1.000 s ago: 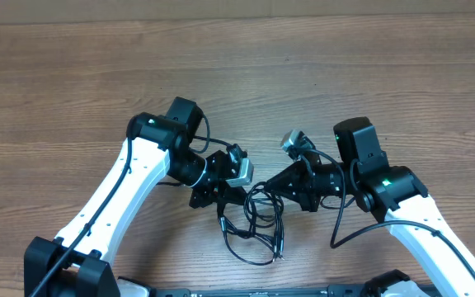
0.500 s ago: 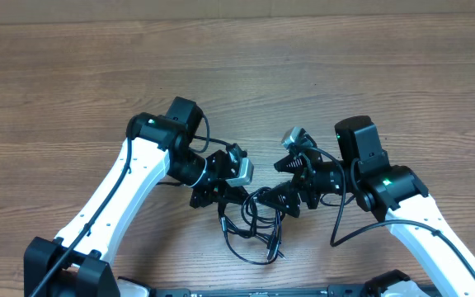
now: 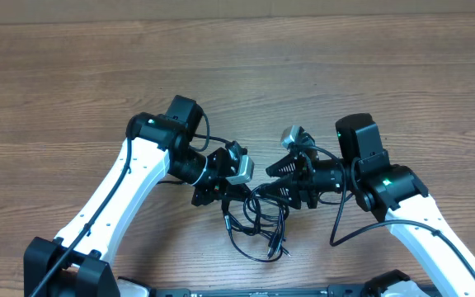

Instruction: Untangle cables

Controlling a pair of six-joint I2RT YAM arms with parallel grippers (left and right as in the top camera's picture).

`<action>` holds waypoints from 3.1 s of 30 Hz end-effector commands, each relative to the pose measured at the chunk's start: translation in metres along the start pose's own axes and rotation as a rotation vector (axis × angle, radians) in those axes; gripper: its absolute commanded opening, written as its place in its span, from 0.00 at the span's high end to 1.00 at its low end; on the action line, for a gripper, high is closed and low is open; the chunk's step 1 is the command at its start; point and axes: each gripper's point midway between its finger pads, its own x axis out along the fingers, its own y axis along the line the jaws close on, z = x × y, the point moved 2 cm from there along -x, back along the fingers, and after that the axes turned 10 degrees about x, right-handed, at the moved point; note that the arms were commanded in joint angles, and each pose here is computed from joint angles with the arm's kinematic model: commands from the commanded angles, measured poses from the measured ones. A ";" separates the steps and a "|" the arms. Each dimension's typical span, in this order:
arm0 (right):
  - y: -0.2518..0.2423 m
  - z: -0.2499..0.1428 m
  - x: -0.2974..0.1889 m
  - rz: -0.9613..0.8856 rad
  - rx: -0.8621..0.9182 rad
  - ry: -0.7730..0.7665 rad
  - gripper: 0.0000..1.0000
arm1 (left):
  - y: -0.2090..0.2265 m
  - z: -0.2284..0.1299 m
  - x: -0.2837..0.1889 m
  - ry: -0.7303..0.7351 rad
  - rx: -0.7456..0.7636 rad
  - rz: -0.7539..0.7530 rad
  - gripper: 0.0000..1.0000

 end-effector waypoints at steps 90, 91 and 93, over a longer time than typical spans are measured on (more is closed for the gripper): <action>-0.136 0.045 -0.102 -1.197 -0.048 -0.186 0.74 | -0.004 0.004 0.001 -0.016 0.039 -0.013 0.96; -0.137 0.044 -0.105 -1.215 -0.045 -0.183 0.73 | -0.004 0.004 0.001 -0.017 0.039 -0.013 0.96; -0.138 0.043 -0.107 -1.232 -0.043 -0.183 0.71 | -0.004 0.004 0.001 -0.016 0.039 -0.013 0.96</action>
